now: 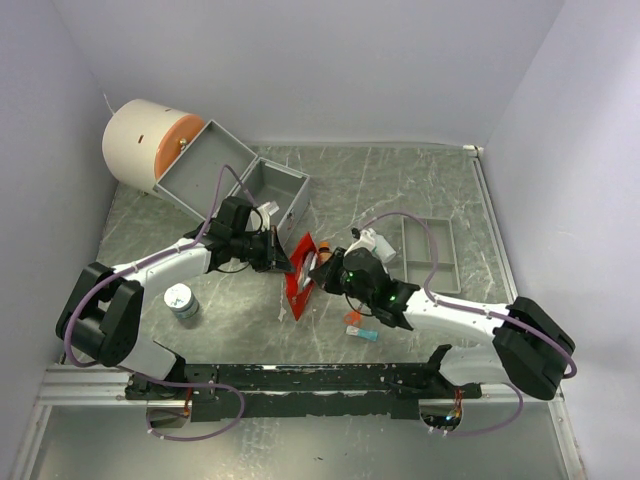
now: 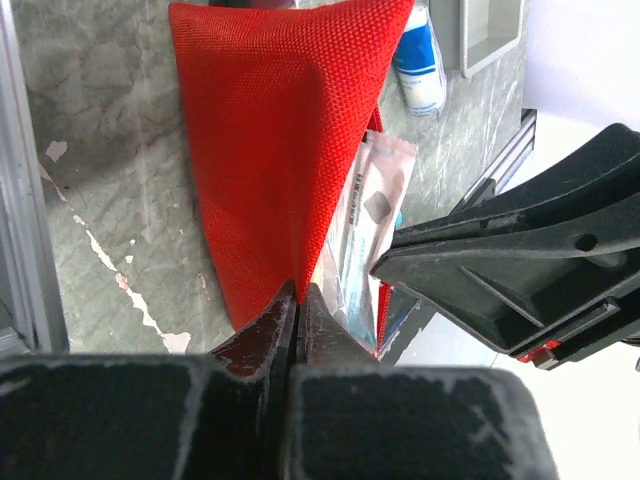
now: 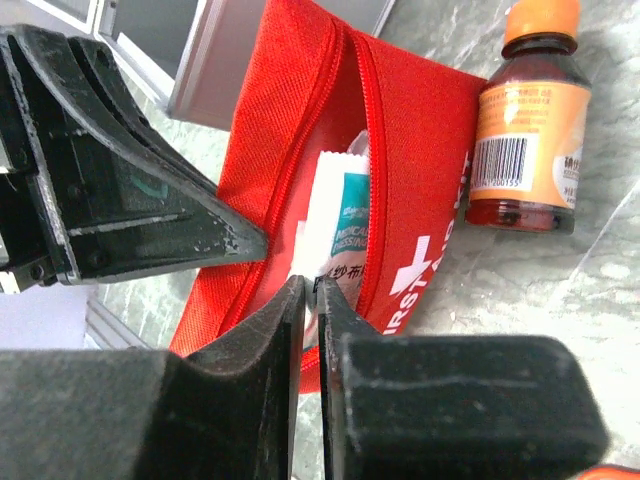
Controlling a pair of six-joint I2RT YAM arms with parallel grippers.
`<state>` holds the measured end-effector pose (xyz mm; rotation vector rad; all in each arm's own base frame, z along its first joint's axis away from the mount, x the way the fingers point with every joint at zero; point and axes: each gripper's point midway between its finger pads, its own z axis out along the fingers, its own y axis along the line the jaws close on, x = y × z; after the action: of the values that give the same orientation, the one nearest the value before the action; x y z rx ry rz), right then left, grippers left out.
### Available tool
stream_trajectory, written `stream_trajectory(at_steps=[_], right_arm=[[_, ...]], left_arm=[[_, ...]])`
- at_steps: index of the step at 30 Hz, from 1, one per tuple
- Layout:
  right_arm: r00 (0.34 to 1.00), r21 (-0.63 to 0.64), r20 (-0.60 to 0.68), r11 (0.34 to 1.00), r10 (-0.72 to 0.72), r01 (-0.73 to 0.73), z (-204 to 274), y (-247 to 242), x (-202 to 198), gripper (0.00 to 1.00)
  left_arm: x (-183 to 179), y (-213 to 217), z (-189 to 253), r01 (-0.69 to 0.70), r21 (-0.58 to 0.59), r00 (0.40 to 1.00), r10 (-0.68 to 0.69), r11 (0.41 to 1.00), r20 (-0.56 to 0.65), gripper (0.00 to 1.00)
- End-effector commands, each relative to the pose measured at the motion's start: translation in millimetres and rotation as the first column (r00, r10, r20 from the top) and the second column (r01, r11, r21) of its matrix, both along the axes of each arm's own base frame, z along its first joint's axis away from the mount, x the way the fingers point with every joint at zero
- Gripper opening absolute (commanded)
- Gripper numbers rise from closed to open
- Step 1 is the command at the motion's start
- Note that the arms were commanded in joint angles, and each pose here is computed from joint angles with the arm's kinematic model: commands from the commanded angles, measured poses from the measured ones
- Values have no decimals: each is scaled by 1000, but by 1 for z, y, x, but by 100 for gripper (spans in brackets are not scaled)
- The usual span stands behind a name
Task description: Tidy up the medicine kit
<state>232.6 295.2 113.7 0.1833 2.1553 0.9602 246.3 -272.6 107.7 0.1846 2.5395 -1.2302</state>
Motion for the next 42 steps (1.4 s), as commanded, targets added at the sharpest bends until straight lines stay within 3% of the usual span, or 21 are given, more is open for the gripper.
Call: stream_trajectory(at_steps=[1, 5, 11, 18, 27, 33, 36, 39, 42], right_arm=[[999, -31, 20, 998, -51, 51, 15, -4, 11, 14], [999, -69, 32, 998, -10, 12, 21, 2, 13, 24], [999, -110, 44, 994, -12, 17, 30, 0, 16, 27], [1000, -210, -5, 978, -12, 11, 12, -1, 20, 23], [999, -257, -51, 966, -12, -2, -13, 0, 19, 3], [998, -268, -64, 963, 8, -25, -20, 5, 19, 2], [998, -258, -55, 966, 22, -35, -12, 8, 20, 9], [997, -266, -82, 964, -12, -10, -1, 3, 22, 27], [998, -249, -66, 969, -6, -11, 21, 3, 23, 34]], left_arm=[[9, -1, 12, -7, -10, 999, 8, 1000, 45, 7], [10, -2, 14, -4, -15, 999, 4, 1000, 48, 7], [10, -3, 15, -3, -16, 999, 3, 1000, 51, 7], [10, -2, 12, -2, -11, 999, 3, 1000, 47, 7], [10, -1, 12, -3, -7, 999, 3, 1000, 46, 7], [10, -2, 10, -2, -10, 999, 2, 1000, 39, 7], [11, -2, 11, -1, -7, 999, 1, 1000, 44, 7], [11, -2, 13, -1, -7, 999, 2, 1000, 48, 7], [10, -1, 14, -1, -7, 999, 2, 1000, 52, 7]])
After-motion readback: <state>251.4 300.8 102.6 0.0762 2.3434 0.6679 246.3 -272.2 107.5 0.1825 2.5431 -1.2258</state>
